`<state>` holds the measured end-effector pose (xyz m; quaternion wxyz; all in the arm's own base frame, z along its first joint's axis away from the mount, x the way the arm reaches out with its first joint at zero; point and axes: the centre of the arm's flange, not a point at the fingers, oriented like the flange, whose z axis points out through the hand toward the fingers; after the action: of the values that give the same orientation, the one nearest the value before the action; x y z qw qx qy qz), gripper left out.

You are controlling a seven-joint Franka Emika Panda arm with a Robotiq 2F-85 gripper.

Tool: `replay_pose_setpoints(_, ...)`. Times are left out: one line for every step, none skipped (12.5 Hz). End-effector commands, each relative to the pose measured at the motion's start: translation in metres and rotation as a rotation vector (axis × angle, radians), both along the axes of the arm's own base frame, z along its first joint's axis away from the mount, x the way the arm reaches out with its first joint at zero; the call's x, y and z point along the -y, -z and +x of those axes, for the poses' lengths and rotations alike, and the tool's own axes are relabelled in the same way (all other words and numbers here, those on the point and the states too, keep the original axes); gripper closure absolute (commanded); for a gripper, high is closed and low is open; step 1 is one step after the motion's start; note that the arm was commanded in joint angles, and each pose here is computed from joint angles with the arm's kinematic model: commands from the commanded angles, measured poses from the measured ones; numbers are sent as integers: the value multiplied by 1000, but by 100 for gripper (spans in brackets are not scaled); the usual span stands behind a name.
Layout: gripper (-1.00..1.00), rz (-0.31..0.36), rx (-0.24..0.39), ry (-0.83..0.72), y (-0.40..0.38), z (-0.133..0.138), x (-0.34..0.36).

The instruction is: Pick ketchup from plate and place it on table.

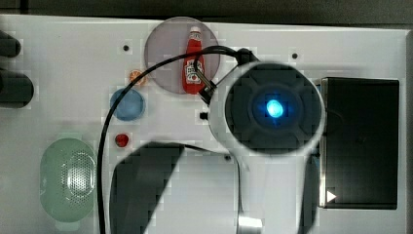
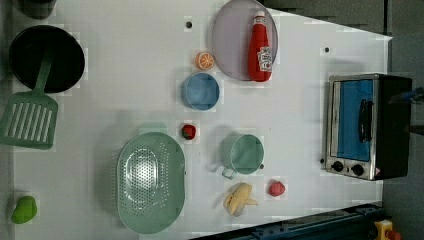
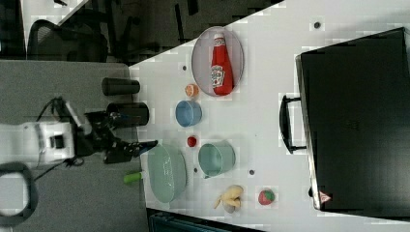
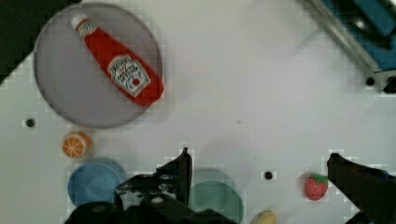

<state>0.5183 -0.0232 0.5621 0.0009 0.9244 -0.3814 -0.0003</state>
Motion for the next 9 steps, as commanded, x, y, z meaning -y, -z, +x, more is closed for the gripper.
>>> replay_pose_setpoints(-100,12,-101,-42,69,27,-29)
replay_pose_setpoints(-100,15,-116,-57,84,34,-34)
replay_pose_setpoints(-100,21,-123,-84,99,41,-40)
replay_pose_setpoints(-100,28,-122,-128,111,50,-45)
replay_pose_setpoints(-100,36,-120,-182,124,59,-48)
replay_pose_setpoints(-100,45,-115,-245,135,68,-50)
replay_pose_setpoints(-100,54,-110,-304,147,77,-50)
replay_pose_setpoints(-100,61,-108,-359,158,86,-50)
replay_pose_setpoints(-100,70,-108,-407,169,94,-50)
